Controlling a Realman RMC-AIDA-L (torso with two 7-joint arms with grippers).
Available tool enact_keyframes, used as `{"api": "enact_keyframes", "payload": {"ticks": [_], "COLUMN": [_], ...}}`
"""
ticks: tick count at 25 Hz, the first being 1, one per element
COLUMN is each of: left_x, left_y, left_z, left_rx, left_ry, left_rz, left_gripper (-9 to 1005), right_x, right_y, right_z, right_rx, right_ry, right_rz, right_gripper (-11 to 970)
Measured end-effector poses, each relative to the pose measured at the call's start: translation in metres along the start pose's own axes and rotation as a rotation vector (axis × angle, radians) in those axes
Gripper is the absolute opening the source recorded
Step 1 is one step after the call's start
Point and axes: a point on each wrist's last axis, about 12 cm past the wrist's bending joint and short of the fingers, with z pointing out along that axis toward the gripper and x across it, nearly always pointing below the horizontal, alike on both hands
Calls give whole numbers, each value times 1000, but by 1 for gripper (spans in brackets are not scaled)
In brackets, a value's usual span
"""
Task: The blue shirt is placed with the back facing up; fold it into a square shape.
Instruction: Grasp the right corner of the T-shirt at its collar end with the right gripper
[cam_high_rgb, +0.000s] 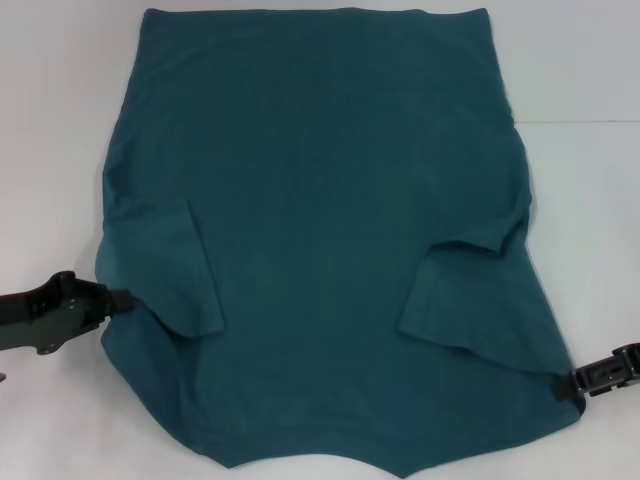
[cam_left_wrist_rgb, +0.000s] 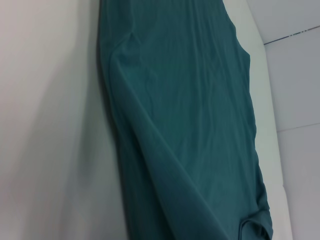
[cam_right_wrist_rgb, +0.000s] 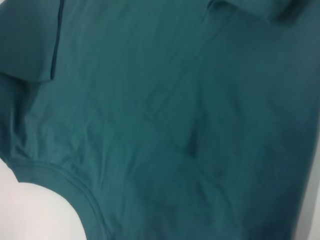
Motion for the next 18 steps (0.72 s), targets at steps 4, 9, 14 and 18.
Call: {"api": "enact_keyframes", "payload": {"ticks": [4, 9, 14, 18], "left_x": [0, 0, -1, -1], "left_y": [0, 0, 0, 1], "left_z": [0, 0, 0, 1], "left_rx": [0, 1, -2, -5], "left_ry": [0, -1, -7, -5], "left_rz": [0, 0, -2, -3], "left_gripper": [23, 23, 23, 23], "right_x": [-2, -2, -3, -3], "right_y": [2, 3, 2, 1], "right_z": [3, 4, 3, 3], "right_rx": [-4, 0, 6, 19], "right_ry": [8, 13, 10, 11], "right_rz": [-7, -5, 2, 5], "right_gripper": [849, 849, 849, 848]}}
